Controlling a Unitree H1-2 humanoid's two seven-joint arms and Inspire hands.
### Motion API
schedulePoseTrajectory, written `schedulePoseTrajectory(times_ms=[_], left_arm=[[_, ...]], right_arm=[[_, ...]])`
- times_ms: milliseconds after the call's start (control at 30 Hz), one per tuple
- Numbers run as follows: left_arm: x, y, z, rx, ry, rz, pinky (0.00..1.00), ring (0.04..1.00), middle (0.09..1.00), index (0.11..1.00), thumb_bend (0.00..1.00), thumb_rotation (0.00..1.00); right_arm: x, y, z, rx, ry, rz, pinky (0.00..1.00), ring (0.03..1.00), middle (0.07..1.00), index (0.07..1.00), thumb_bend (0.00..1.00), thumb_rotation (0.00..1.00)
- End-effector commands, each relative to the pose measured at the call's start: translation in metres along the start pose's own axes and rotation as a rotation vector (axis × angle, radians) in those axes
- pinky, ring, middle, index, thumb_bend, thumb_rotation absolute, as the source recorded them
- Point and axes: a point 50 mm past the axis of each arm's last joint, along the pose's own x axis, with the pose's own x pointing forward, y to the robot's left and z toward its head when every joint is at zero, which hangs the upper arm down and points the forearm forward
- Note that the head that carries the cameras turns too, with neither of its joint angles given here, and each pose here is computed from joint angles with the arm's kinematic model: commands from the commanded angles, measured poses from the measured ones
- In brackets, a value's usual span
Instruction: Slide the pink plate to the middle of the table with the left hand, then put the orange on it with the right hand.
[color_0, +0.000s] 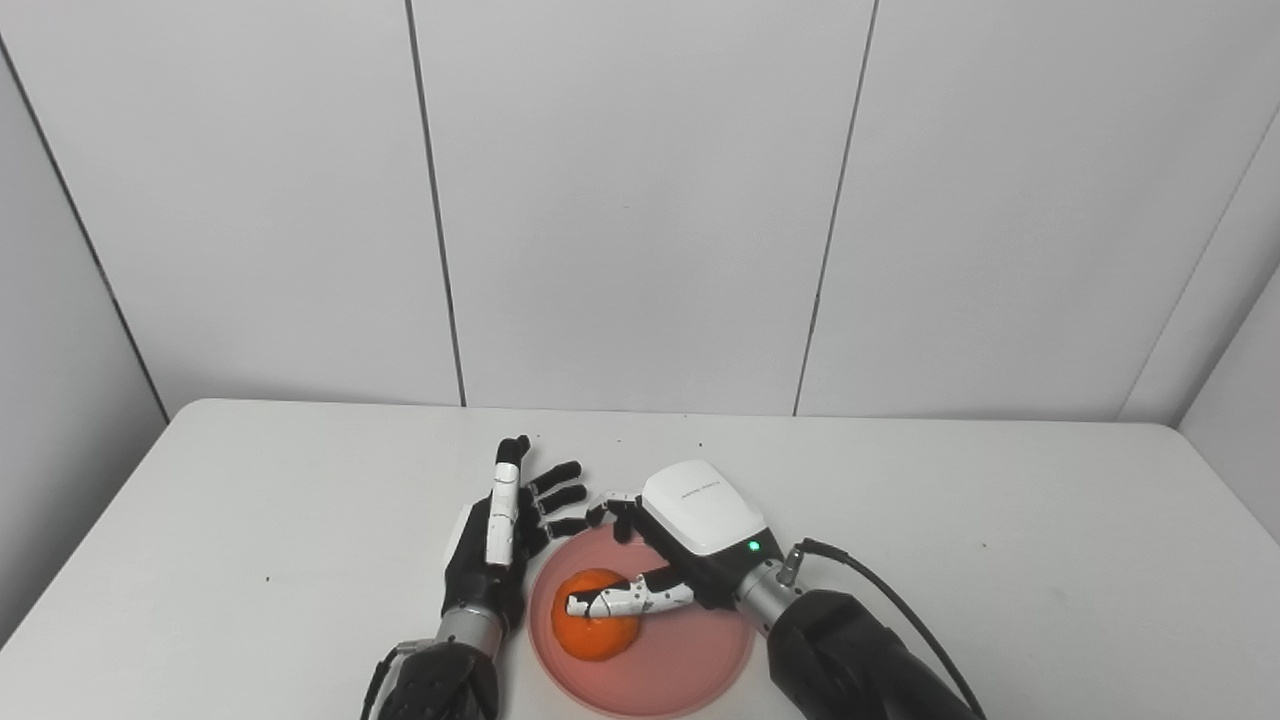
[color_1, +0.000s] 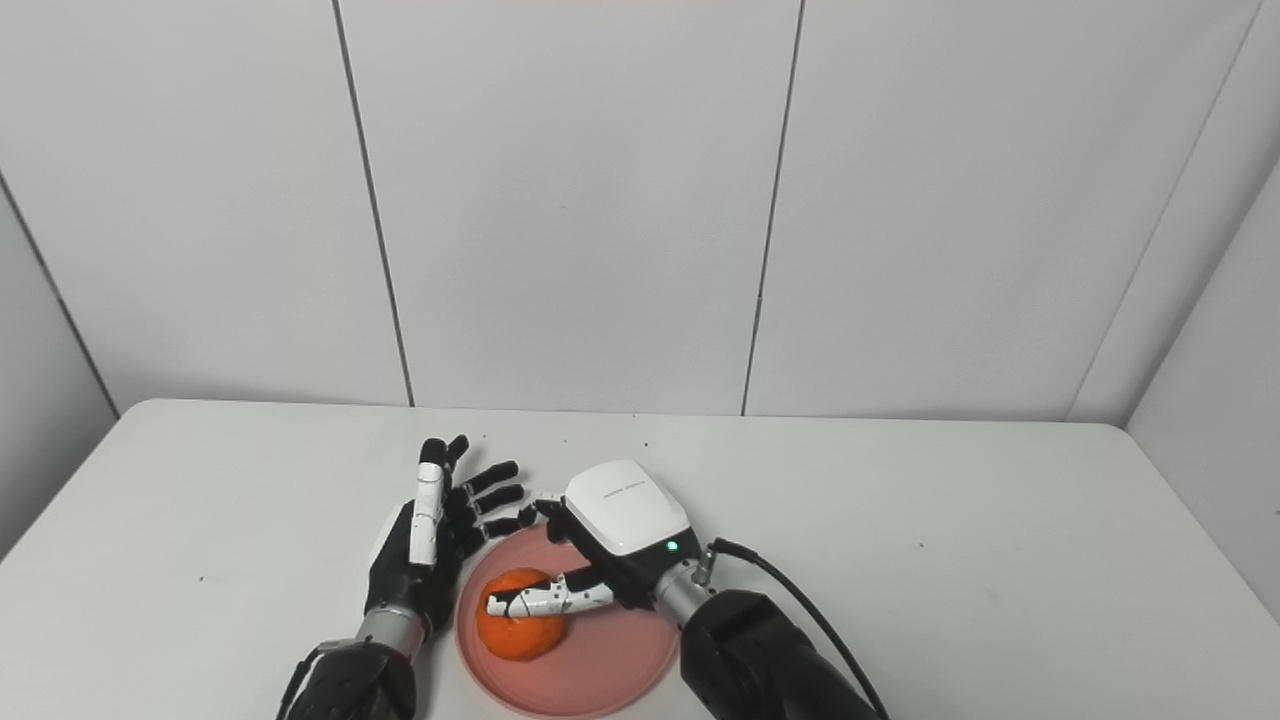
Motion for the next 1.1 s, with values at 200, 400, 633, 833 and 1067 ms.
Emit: schedulePoseTrajectory(times_ms=[200, 400, 633, 833, 1067], left_arm=[[0.004, -0.005, 0.014, 0.004, -0.042, -0.018, 0.61, 0.745, 0.785, 0.972, 0.78, 1.0], [0.006, -0.004, 0.014, -0.004, -0.051, -0.013, 0.62, 0.757, 0.772, 0.976, 0.78, 1.0], [0.007, -0.002, 0.016, -0.024, -0.062, -0.012, 0.66, 0.775, 0.767, 0.988, 0.79, 1.0], [0.008, 0.0, 0.016, -0.013, -0.067, -0.019, 0.69, 0.79, 0.774, 0.994, 0.79, 1.0], [0.008, 0.001, 0.015, -0.01, -0.068, -0.013, 0.68, 0.787, 0.771, 0.99, 0.81, 1.0]], right_arm=[[0.009, -0.021, 0.002, -0.036, -0.051, -0.071, 0.63, 0.648, 0.68, 0.684, 0.75, 1.0], [0.009, -0.03, 0.0, -0.024, -0.062, -0.122, 0.61, 0.634, 0.667, 0.68, 0.74, 1.0], [0.008, -0.04, -0.012, 0.094, -0.067, -0.26, 0.59, 0.619, 0.662, 0.706, 0.7, 0.97], [0.006, -0.037, -0.033, 0.468, -0.011, -0.495, 0.59, 0.678, 0.747, 0.756, 0.71, 0.98], [0.002, -0.028, -0.048, 0.76, 0.053, -0.636, 0.75, 0.809, 0.86, 0.859, 0.63, 1.0]])
